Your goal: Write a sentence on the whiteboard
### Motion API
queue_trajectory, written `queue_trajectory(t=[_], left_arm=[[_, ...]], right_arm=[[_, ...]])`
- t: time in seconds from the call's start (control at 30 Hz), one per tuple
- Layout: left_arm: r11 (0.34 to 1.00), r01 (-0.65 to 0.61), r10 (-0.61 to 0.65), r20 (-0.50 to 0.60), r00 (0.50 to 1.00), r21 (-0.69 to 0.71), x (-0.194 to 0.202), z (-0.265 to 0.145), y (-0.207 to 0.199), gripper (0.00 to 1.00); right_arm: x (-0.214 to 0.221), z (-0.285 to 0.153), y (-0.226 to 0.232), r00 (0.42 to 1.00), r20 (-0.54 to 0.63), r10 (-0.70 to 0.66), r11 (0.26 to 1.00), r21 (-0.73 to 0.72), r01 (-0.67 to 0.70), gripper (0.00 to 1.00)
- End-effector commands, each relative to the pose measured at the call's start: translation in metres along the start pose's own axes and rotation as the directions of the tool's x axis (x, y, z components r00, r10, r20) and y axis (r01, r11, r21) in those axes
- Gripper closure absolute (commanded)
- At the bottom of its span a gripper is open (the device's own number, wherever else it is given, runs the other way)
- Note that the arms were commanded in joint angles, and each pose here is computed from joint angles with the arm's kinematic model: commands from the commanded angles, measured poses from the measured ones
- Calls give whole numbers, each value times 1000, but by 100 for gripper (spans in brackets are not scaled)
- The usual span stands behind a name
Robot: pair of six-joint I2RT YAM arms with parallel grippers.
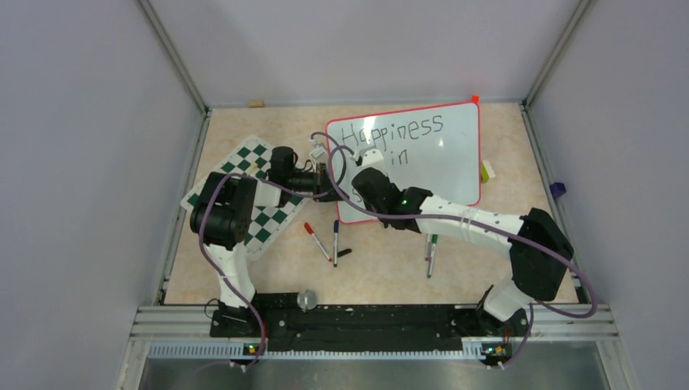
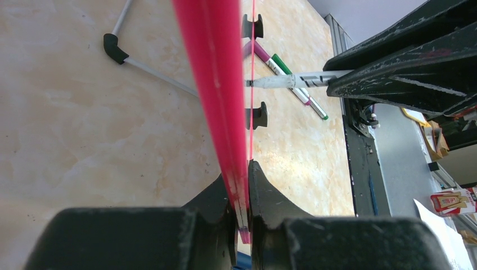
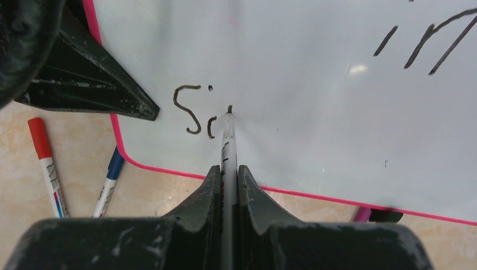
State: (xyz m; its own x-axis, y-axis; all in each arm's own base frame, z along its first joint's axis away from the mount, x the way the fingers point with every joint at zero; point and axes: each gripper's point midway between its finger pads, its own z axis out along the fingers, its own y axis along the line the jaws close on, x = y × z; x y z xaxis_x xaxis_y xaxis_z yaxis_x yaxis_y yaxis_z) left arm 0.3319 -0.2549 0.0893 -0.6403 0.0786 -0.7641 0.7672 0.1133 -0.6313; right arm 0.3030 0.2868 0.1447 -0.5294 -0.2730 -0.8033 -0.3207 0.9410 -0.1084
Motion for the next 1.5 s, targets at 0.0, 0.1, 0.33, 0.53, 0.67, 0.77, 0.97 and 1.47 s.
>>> queue_trajectory(t=[0.0, 0.1, 0.33, 0.53, 0.67, 0.77, 0.97, 1.47], left_arm=[[999, 26, -25, -39, 999, 33, 24, 4, -4, 100], [999, 26, -25, -39, 999, 34, 24, 4, -4, 100], [999, 27, -26, -39, 999, 33, 24, 5, -3, 100], [999, 29, -28, -40, 999, 34, 25, 5, -3, 100], [999, 30, -29, -40, 999, 34, 25, 5, -3, 100], [999, 30, -28, -40, 999, 35, 25, 5, -3, 100], [999, 30, -28, -41, 999, 35, 25, 5, -3, 100], [999, 28, -27, -40, 999, 33, 25, 4, -3, 100]], right_arm=[[6, -6, -3, 1000, -5, 27, 999, -20, -27, 100], [8, -6, -3, 1000, -11, 25, 999, -24, -25, 100], [-14, -6, -6, 999, 37, 12, 1000, 14, -12, 100], [-31, -4, -9, 998, 63, 8, 1000, 24, -9, 100], [-32, -4, -17, 998, 61, 15, 999, 35, -17, 100], [-26, -3, -19, 999, 47, 13, 999, 42, -15, 100], [-4, -4, -18, 1000, -2, -3, 1000, 5, 3, 100], [-10, -4, -17, 1000, 2, -6, 1000, 13, 6, 100]])
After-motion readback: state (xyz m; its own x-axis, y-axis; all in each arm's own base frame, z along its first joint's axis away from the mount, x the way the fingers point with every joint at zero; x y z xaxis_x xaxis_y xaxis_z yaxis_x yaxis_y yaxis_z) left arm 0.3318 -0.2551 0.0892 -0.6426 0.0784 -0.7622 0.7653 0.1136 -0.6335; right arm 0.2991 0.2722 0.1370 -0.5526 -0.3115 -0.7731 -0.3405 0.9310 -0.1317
